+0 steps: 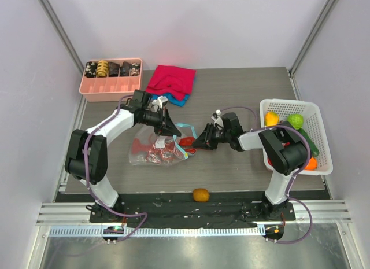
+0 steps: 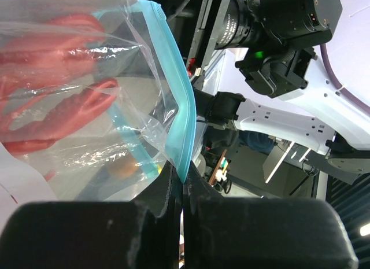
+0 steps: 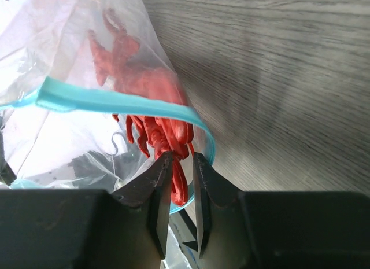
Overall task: Place the food in the zip-top bag and seal the zipper
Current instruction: Adjust the zipper food storage bag at the center of the board.
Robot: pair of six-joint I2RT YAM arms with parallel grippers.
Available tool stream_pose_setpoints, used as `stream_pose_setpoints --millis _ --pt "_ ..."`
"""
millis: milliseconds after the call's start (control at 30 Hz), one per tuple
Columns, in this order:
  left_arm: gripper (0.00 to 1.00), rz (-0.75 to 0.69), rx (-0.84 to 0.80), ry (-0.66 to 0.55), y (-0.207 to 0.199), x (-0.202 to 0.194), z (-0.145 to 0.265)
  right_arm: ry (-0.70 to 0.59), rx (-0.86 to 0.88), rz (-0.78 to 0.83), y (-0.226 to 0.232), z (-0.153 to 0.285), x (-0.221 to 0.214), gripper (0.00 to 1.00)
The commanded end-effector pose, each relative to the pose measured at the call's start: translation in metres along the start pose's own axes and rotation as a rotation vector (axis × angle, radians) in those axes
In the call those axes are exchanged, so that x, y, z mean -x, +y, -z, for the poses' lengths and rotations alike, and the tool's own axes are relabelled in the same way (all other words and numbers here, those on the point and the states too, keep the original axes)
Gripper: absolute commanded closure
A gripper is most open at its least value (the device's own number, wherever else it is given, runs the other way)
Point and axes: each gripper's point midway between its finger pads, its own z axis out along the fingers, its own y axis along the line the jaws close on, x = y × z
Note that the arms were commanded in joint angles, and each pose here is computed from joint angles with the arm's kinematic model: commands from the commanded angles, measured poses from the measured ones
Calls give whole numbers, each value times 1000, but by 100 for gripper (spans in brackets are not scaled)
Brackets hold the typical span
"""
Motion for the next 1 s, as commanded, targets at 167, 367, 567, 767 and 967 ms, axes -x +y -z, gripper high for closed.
stream_pose_setpoints --millis 167,367,567,767,967 --pt "100 -46 -62 -2 -22 1 8 -45 75 36 24 14 20 75" --pt "100 -44 -64 -5 -21 2 10 -52 40 6 8 21 22 73" --pt "100 -43 -65 -8 -23 2 11 -54 44 -15 4 11 26 73" --pt "100 -39 -64 -11 -22 2 11 -27 64 -18 7 5 15 73" --pt "100 -37 -72 -7 -23 0 12 -7 37 -32 -3 -2 4 72"
